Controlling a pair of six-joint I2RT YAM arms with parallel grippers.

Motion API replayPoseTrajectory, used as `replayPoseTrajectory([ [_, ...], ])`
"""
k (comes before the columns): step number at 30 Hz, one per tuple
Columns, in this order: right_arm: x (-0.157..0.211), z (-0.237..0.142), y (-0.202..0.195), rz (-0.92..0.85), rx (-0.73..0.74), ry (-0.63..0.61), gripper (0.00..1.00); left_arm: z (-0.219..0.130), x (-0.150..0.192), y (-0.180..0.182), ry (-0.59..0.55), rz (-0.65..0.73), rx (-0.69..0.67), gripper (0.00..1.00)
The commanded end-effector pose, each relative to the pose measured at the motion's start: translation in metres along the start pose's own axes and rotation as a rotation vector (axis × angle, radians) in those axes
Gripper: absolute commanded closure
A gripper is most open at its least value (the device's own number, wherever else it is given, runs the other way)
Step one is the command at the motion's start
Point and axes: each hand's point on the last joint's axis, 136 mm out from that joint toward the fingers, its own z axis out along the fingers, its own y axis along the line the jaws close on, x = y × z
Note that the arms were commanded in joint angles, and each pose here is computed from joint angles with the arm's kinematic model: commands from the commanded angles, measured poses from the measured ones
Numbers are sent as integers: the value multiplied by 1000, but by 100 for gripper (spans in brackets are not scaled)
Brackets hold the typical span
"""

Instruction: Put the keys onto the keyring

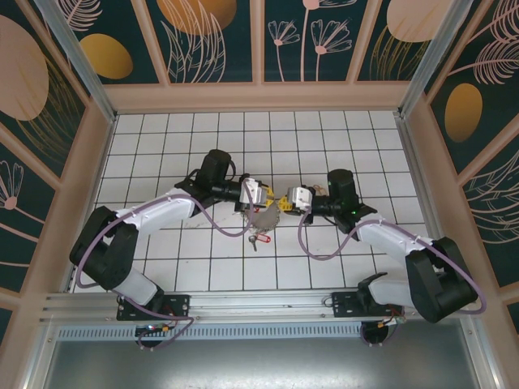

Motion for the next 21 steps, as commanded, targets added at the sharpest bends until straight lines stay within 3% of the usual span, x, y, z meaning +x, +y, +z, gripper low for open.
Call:
replayPoseTrajectory([
  [1, -20, -4, 1, -33, -17, -93, 100, -3, 0, 3, -3, 7, -35, 79],
  [21, -11, -4, -3, -10, 27, -73, 100, -11, -12, -6, -71, -34, 7, 78],
])
